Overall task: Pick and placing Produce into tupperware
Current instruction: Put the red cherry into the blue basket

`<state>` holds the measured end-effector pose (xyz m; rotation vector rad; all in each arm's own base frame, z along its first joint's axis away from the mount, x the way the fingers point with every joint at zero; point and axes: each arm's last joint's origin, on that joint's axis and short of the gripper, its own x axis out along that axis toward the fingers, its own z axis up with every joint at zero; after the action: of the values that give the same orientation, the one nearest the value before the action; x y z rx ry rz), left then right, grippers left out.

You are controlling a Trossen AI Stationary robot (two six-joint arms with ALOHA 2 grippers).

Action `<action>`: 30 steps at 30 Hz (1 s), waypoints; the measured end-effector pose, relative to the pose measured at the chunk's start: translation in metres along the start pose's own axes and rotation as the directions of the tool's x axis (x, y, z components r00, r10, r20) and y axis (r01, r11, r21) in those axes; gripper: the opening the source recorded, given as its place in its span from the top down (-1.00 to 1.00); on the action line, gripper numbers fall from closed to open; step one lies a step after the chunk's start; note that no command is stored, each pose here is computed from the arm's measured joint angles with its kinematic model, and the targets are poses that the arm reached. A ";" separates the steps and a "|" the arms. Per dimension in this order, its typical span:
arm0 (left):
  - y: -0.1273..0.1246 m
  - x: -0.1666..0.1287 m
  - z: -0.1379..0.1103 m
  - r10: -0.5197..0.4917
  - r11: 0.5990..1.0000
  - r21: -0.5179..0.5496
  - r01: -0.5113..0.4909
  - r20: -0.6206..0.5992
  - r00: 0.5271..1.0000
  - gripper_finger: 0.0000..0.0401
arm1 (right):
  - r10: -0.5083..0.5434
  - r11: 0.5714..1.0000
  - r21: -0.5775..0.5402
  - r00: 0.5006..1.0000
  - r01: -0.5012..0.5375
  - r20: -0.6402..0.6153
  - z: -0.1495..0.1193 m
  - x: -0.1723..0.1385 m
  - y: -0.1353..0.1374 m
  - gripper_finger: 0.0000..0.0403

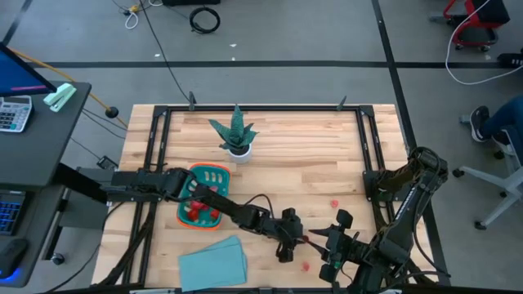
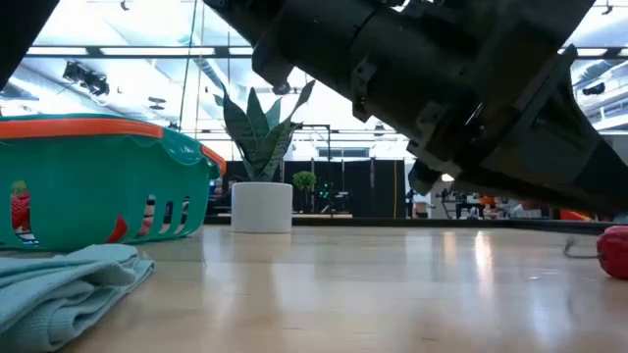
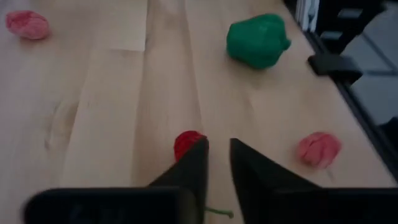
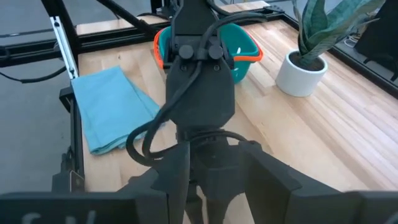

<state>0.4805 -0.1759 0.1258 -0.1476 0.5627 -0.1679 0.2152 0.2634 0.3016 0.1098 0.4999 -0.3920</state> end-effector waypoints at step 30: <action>0.019 0.024 -0.024 0.075 0.993 0.094 -0.075 0.012 0.997 -0.19 | -0.011 0.999 -0.051 1.000 0.011 0.001 0.002 0.003 -0.001 0.28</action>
<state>0.4894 -0.1647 0.0904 -0.0356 0.5504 -0.1203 0.2181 0.2611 0.3014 0.0578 0.5100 -0.3897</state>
